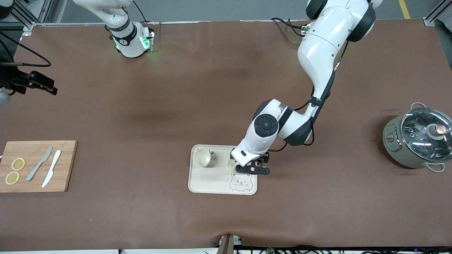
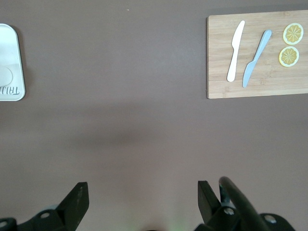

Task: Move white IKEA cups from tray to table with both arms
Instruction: 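Lower the open left gripper around the white cup nearest it, then close the left gripper on the white cup and lift it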

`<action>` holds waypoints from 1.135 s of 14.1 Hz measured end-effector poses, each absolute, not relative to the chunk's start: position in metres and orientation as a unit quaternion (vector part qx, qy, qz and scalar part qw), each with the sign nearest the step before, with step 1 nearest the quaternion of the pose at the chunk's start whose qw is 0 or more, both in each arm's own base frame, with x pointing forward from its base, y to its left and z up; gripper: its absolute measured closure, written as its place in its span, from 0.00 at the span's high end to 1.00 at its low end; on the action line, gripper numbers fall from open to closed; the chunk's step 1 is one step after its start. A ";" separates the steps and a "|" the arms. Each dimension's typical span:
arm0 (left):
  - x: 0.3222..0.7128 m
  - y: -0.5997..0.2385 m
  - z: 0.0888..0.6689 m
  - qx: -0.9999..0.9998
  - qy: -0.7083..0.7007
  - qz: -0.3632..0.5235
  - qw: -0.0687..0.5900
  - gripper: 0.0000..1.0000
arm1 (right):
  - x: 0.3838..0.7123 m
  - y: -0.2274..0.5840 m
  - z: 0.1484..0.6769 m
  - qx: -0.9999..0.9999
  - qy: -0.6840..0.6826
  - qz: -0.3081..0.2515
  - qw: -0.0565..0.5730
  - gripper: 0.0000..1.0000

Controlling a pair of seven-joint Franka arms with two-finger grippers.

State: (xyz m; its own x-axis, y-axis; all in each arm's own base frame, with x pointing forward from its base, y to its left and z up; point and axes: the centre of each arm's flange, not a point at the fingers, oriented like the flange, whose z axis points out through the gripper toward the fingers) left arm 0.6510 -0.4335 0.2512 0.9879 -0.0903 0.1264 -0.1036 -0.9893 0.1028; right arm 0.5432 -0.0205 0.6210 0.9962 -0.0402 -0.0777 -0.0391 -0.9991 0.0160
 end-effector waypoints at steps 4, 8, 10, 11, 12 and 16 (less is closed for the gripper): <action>0.656 -0.434 0.246 0.995 -0.047 0.064 0.056 1.00 | 0.543 -0.021 0.621 0.999 -0.020 -0.039 0.007 1.00; 0.661 -0.432 0.236 0.995 -0.043 0.071 0.057 1.00 | 0.543 -0.021 0.621 0.999 -0.021 -0.039 0.007 1.00; 0.663 -0.431 0.228 0.994 -0.043 0.076 0.059 1.00 | 0.543 -0.021 0.621 0.999 -0.021 -0.039 0.007 1.00; 0.664 -0.430 0.224 0.994 -0.043 0.080 0.057 1.00 | 0.544 -0.022 0.620 0.999 -0.021 -0.040 0.007 1.00; 0.663 -0.431 0.222 0.994 -0.044 0.082 0.054 1.00 | 0.545 -0.022 0.619 0.999 -0.021 -0.041 0.007 1.00; 0.660 -0.439 0.221 0.994 -0.048 0.085 0.052 1.00 | 0.547 -0.021 0.617 0.999 -0.020 -0.042 0.007 1.00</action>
